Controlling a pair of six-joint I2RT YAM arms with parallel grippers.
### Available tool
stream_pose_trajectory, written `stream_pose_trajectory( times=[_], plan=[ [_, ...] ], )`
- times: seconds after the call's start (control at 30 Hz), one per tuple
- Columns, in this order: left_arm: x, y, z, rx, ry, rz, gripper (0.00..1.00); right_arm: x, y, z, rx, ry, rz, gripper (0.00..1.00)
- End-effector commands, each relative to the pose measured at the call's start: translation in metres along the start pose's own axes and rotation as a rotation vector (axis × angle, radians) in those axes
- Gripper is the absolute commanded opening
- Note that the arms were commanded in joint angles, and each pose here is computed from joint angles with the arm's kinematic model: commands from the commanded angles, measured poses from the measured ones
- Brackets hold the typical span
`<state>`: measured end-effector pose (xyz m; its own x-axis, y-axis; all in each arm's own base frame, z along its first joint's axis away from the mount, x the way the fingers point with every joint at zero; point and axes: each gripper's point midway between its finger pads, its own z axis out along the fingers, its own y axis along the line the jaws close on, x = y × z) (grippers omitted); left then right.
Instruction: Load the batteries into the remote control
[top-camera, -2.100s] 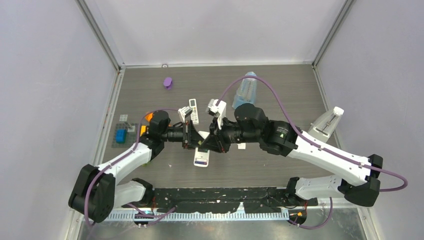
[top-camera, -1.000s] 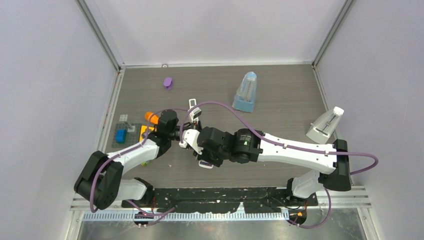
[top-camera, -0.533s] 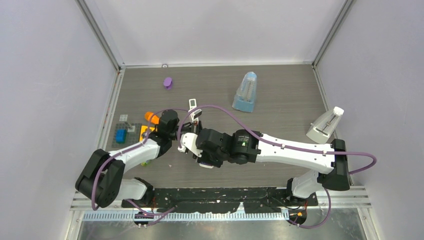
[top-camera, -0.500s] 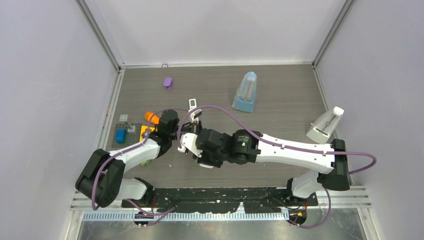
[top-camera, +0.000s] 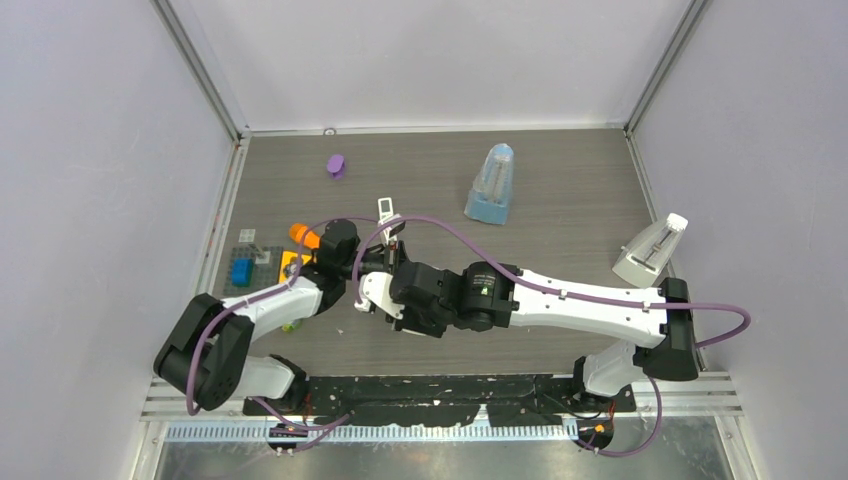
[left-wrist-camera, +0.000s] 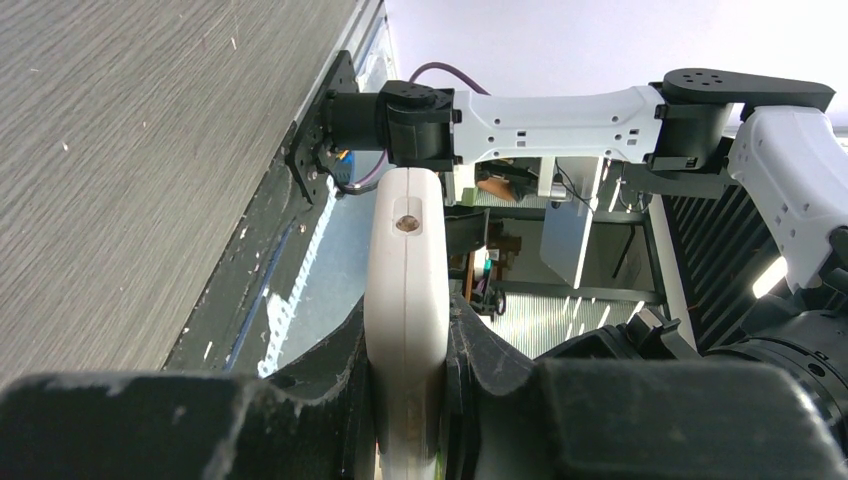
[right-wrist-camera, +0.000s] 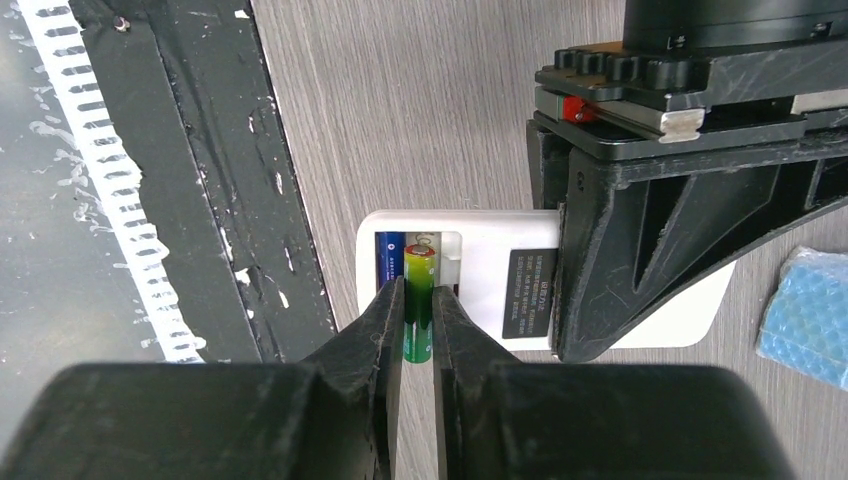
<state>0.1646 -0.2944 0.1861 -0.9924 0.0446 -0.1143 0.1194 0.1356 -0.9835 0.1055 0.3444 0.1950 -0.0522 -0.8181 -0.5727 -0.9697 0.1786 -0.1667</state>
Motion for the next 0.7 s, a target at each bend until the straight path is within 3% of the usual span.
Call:
stream_pose_trajectory(
  times=[0.0, 0.27, 0.67],
  plan=[
    [-0.004, -0.02, 0.001, 0.057, 0.011, 0.063, 0.0, 0.012, -0.002, -0.003, 0.016, 0.068, -0.022, 0.15],
    [-0.006, -0.01, 0.003, 0.039, 0.002, 0.053, 0.0, -0.005, -0.003, -0.021, 0.015, 0.032, 0.011, 0.12],
    [-0.007, -0.013, 0.004, 0.044, 0.001, 0.061, 0.0, 0.006, 0.004, -0.013, -0.021, 0.097, -0.002, 0.12]
  ],
)
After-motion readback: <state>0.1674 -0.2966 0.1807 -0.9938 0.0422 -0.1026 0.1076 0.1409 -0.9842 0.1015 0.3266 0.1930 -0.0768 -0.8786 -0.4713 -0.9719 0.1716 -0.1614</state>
